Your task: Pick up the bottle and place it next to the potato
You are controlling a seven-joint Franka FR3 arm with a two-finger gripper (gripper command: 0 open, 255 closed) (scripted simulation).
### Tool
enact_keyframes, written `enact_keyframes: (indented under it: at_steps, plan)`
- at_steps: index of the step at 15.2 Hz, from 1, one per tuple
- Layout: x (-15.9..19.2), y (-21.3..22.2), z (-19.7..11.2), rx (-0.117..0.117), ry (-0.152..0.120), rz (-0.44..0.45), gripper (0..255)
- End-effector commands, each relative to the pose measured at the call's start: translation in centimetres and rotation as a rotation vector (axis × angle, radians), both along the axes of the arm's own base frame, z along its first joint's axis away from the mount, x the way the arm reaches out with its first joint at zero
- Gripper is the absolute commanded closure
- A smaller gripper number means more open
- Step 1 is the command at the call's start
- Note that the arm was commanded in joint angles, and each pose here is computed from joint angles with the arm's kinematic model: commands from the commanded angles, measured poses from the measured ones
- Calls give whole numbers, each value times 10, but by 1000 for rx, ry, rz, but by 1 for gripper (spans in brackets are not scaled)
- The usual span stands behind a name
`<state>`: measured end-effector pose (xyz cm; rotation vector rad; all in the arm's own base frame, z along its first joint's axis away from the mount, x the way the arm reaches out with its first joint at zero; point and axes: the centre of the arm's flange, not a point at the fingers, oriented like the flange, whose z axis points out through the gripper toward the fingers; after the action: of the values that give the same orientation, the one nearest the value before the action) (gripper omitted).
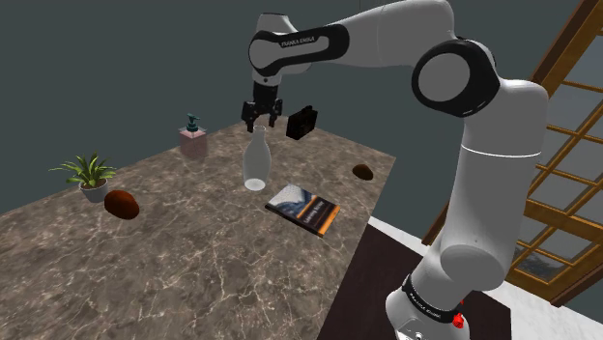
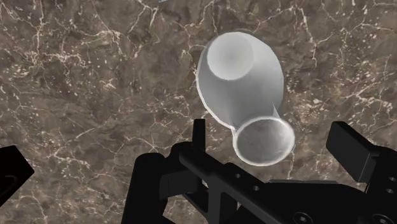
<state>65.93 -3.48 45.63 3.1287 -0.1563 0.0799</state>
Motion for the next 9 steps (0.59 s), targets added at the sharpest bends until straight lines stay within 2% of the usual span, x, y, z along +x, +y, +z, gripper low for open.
enact_keyframes:
  at_steps: [1,6,9]
  plan:
    - [3,-1,-9,0,-1,0,0]
    - [4,-1,-33,0,-1,0,0]
    - [5,-1,-33,0,-1,0,0]
